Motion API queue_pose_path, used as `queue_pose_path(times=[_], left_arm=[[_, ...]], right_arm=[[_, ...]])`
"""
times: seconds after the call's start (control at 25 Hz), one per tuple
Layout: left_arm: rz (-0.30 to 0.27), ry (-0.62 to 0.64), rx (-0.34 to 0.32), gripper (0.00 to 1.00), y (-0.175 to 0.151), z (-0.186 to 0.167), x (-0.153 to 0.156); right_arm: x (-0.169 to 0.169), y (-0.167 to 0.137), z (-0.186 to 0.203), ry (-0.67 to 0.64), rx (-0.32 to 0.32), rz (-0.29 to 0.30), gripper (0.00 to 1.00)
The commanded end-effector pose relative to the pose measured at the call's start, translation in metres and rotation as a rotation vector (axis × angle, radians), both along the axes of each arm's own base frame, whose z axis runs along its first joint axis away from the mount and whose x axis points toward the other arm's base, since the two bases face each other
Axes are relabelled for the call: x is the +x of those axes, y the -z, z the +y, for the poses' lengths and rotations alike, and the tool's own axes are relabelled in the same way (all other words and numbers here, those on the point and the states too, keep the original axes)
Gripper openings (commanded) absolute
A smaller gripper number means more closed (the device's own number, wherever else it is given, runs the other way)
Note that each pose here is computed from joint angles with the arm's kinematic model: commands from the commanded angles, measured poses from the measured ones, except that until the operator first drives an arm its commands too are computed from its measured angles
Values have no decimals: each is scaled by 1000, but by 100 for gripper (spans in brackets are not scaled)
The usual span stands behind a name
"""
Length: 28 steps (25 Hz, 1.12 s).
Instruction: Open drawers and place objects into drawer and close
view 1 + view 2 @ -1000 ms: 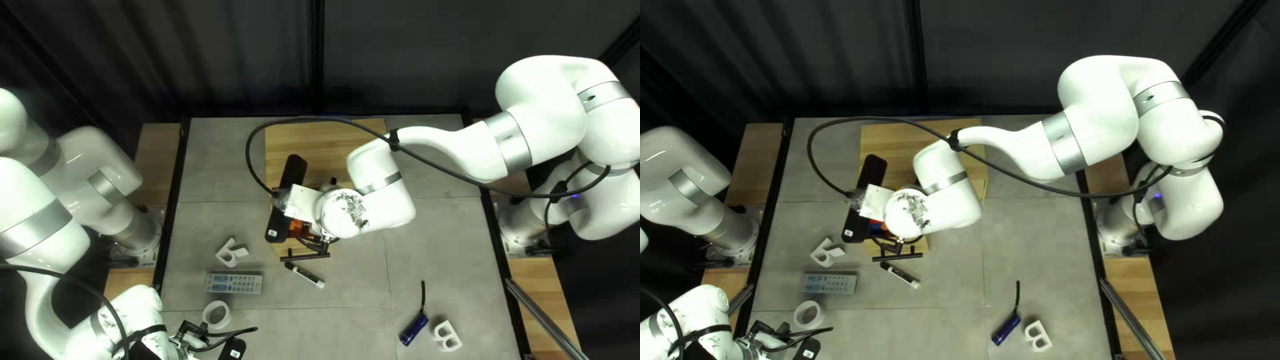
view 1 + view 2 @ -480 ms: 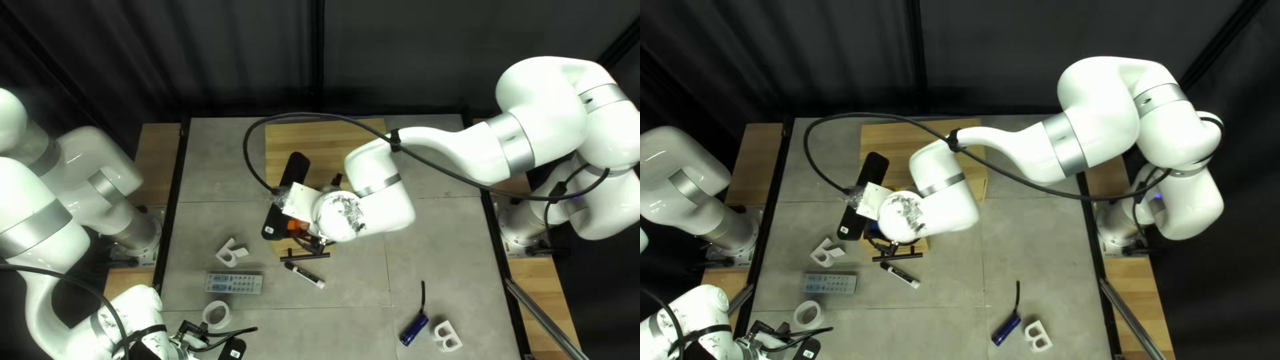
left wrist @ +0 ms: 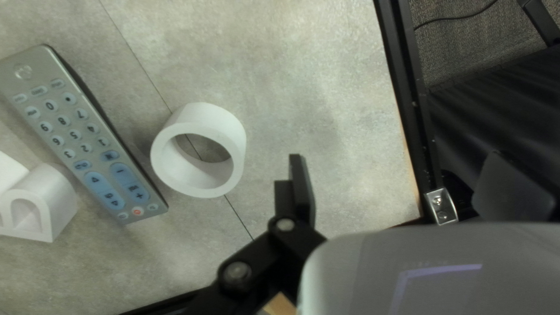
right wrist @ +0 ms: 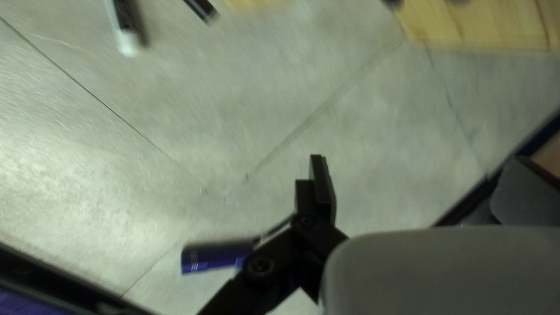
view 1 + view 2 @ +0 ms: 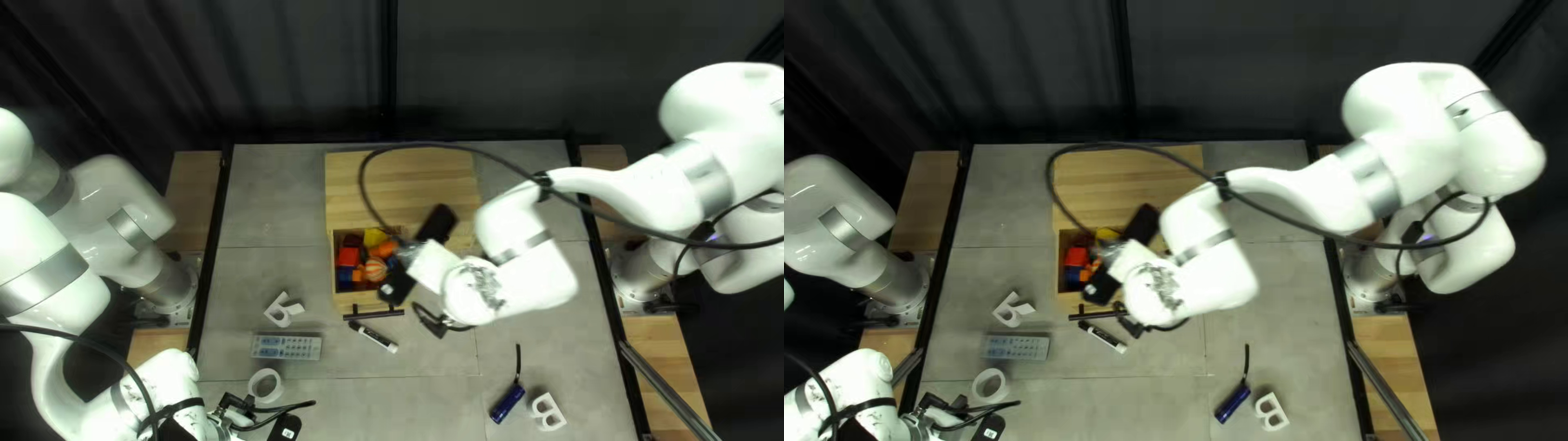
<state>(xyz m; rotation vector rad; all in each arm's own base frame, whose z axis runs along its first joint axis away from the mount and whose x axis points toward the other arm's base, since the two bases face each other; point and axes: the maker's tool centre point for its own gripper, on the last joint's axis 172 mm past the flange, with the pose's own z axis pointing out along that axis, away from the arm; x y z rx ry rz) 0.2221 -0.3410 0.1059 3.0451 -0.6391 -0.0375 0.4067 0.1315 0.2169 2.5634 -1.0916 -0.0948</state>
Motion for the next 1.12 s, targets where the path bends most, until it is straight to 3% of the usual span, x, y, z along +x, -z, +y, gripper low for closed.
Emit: queue_pose_path(times=[0.04,0.28,0.48,0.68,1.04,1.12], left_arm=[[0,0,0,100,0,0,0],[0,0,0,100,0,0,0],[0,0,0,100,0,0,0],[0,0,0,100,0,0,0],[0,0,0,100,0,0,0],[0,0,0,100,0,0,0]], right_arm=[[-20,17,69,-238,0,-23,100],[-57,48,148,-601,13,-24,100],[-88,54,189,-792,24,66,100],[-107,51,190,-811,50,108,100],[-107,51,190,-811,50,108,100],[-102,57,183,-851,25,100,100]])
